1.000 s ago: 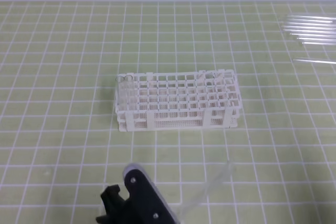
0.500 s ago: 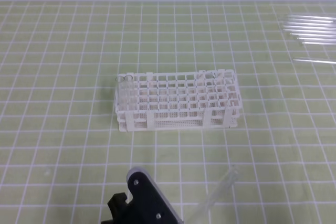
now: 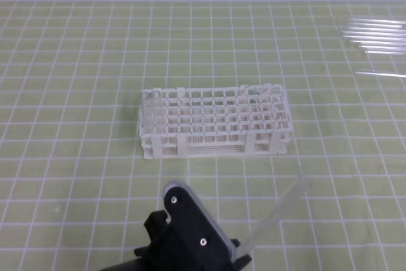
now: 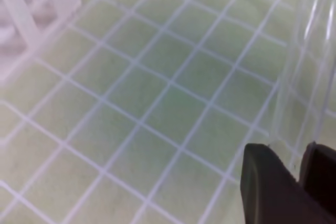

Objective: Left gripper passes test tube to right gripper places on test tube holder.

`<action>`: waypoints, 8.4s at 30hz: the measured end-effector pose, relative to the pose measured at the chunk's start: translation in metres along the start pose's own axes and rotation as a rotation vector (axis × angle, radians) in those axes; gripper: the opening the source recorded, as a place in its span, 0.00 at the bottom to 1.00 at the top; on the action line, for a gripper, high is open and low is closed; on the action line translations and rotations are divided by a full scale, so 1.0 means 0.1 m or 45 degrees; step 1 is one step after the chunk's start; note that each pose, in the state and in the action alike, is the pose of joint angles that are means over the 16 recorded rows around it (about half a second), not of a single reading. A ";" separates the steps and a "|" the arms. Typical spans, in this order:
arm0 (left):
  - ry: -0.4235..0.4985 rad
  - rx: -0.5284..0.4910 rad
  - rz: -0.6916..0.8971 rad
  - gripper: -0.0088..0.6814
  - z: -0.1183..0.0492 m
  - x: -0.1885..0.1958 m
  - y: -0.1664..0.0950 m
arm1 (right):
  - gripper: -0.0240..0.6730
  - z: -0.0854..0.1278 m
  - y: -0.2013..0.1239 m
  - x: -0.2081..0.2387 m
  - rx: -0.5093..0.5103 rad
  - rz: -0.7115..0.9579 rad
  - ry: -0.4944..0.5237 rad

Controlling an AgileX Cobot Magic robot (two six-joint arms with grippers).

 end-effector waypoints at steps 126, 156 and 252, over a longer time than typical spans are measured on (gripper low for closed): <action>0.396 0.352 -0.291 0.11 0.50 0.15 0.57 | 0.64 0.32 0.31 -1.89 0.033 0.637 0.726; 0.440 0.356 -0.312 0.10 0.56 0.17 0.58 | 0.56 0.44 0.24 -2.18 0.051 0.667 0.774; 0.539 0.445 -0.453 0.78 0.80 0.82 0.71 | 0.18 0.40 0.09 -2.34 0.193 0.659 0.799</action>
Point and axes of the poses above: a point on each arm's last joint axis where the gripper is mounted, x pointing back along that axis away from the gripper, z along the wrist's bending axis when the last joint is at zero, y = z × x, the point moved 6 cm from there along -x, pointing out along that axis toward the gripper, and after that the axes turned 5 degrees about -x, right-handed, at the moved point
